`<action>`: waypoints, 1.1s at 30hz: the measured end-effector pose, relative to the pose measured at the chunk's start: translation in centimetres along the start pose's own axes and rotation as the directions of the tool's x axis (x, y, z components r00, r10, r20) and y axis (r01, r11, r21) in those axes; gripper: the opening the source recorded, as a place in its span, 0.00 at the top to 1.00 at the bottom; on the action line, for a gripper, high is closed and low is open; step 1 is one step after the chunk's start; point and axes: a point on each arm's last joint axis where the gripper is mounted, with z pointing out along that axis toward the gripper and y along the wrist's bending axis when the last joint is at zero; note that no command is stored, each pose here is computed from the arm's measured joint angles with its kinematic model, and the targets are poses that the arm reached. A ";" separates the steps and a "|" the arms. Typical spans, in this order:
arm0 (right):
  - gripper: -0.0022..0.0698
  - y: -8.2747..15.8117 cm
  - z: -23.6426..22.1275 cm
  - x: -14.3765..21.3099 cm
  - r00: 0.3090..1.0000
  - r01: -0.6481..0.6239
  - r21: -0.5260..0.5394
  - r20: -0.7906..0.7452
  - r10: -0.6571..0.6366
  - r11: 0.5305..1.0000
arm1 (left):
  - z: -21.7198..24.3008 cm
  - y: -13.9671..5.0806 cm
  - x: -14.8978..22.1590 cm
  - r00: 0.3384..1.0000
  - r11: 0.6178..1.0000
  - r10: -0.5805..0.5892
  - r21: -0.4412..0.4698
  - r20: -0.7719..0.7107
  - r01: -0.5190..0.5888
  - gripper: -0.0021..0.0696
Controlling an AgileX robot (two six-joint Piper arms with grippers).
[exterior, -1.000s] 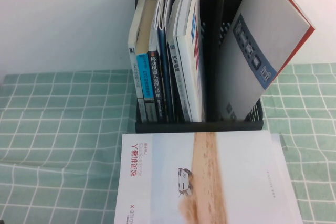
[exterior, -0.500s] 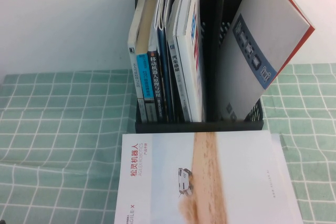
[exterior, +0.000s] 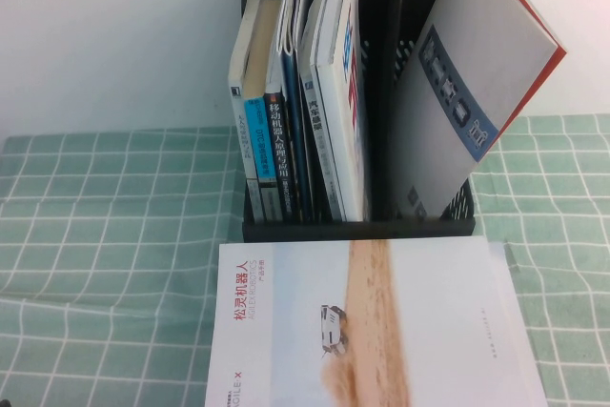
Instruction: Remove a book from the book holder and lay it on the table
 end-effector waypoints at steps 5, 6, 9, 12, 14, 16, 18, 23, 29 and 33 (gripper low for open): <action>0.97 -0.6 0.1 0.6 0.995 -0.099 0.226 0.049 0.090 0.969 | 0.0 0.0 0.0 1.000 1.000 0.000 0.000 0.000 0.000 0.97; 0.97 -0.6 0.2 1.0 0.992 -0.128 0.274 0.058 0.116 0.953 | 0.0 0.0 0.0 1.000 1.000 0.000 0.000 0.000 0.000 0.97; 0.97 -0.7 1.1 3.1 0.989 -0.146 0.405 0.042 0.141 0.902 | 0.0 0.0 0.0 1.000 1.000 0.000 0.000 0.002 0.000 0.97; 0.97 -0.7 1.6 5.2 0.986 -0.145 0.492 -0.006 0.169 0.859 | 0.0 0.0 0.0 1.000 1.000 -0.002 0.001 0.002 0.002 0.97; 0.97 -0.7 1.6 5.8 0.979 -0.145 0.519 -0.048 0.198 0.843 | 0.0 0.0 0.0 1.000 1.000 -0.002 0.001 0.002 0.002 0.97; 0.97 -0.7 1.6 6.3 0.971 -0.143 0.526 -0.090 0.222 0.839 | 0.0 0.0 0.0 1.000 1.000 -0.002 0.001 0.002 0.002 0.97; 0.97 -0.5 1.6 6.8 0.956 -0.151 0.520 -0.137 0.257 0.840 | 0.0 0.0 0.0 1.000 1.000 -0.002 0.001 0.002 0.002 0.97; 0.97 -0.2 1.7 7.0 0.942 -0.197 0.509 -0.139 0.305 0.838 | 0.0 0.0 0.0 1.000 1.000 -0.002 0.001 0.002 0.002 0.97; 0.97 -0.1 1.7 7.0 0.933 -0.240 0.504 -0.115 0.340 0.829 | 0.0 0.0 0.0 1.000 1.000 -0.002 0.001 0.002 0.002 0.97; 0.97 -0.1 1.7 7.0 0.927 -0.263 0.507 -0.103 0.361 0.821 | 0.0 0.0 0.0 1.000 1.000 -0.002 0.001 0.002 0.002 0.97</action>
